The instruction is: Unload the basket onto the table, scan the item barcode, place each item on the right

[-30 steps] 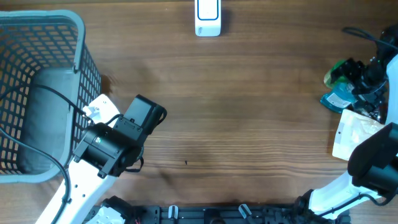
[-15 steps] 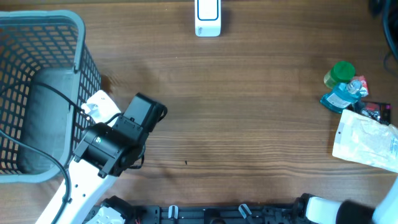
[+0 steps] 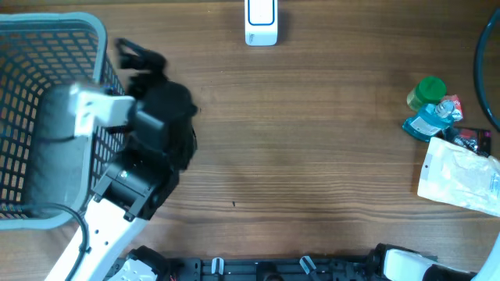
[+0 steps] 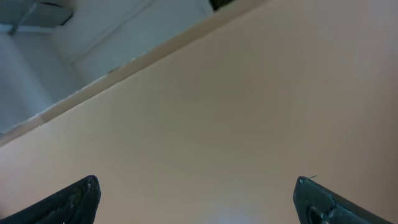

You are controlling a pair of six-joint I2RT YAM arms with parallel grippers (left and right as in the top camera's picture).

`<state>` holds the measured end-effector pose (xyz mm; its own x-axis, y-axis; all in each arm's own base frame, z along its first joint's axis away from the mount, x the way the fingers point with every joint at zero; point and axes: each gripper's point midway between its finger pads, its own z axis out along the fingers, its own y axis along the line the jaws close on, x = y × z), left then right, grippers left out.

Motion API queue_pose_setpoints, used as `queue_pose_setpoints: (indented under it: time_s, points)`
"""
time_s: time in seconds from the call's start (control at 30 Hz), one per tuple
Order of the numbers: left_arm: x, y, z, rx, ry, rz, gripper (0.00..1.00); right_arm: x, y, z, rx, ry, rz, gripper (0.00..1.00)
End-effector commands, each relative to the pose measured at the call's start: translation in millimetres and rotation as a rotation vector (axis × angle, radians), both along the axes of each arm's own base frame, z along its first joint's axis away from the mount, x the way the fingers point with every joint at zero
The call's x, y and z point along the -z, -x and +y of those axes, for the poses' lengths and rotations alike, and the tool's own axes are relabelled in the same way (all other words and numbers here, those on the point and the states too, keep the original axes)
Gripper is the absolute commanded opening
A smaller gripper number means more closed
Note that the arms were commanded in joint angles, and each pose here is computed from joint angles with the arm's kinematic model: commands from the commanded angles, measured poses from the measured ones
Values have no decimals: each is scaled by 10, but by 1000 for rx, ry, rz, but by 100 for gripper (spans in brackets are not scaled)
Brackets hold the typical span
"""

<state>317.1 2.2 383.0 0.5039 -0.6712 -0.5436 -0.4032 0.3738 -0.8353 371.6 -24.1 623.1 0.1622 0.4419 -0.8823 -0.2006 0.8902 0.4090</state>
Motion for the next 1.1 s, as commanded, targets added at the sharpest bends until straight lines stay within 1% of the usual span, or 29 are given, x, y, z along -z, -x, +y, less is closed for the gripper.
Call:
queue_pose_setpoints:
  time_s: [0.0, 0.07, 0.13, 0.17, 0.23, 0.3, 0.33, 0.4, 0.5, 0.57, 0.67, 0.73, 0.83, 0.93, 1.0, 1.07]
  points:
    - [-289, 378, 582, -385, -88, -20, 100, -207, 194, -102, 133, 155, -84, 100]
    - [-342, 250, 683, -330, -214, 118, 100, -316, 282, -194, 205, 164, -122, 100]
    - [-363, 25, 697, -198, -360, 239, 100, -350, 327, -258, 246, 153, -130, 100]
    - [-360, -153, 650, -74, -496, 331, 100, -362, 359, -288, 271, 162, -132, 100]
    - [-299, -368, 550, 98, -711, 464, 100, -325, 407, -278, 289, 227, -110, 100]
    - [-287, -395, 582, 119, -801, 532, 100, -278, 468, -297, 314, 255, -86, 100]
    - [-304, -377, 621, 105, -816, 545, 100, -268, 506, -317, 331, 258, -82, 100]
    - [-392, -274, 726, 72, -807, 532, 100, -225, 614, -382, 380, 258, -57, 100]
    - [-475, -24, 837, 52, -798, 536, 100, -156, 762, -373, 408, 328, -37, 100]
    - [-462, 70, 776, 125, -826, 541, 100, -52, 882, -349, 414, 370, -13, 100]
    - [-498, 157, 542, 340, -999, 521, 100, 165, 1090, -306, 405, 361, 25, 100]
    - [-595, 306, 496, 398, -1039, 458, 100, 348, 1246, -274, 397, 342, 46, 100]
    - [-716, 577, 477, 431, -1071, 388, 100, 590, 1485, -228, 395, 334, 49, 100]
    - [-774, 840, 415, 456, -1101, 343, 100, 810, 1813, -160, 401, 335, 10, 100]
    - [-868, 1071, 319, 451, -1141, 278, 100, 918, 2131, -90, 406, 336, -41, 100]
    - [-892, 1272, 199, 459, -1171, 216, 100, 925, 2435, -28, 418, 335, -115, 100]
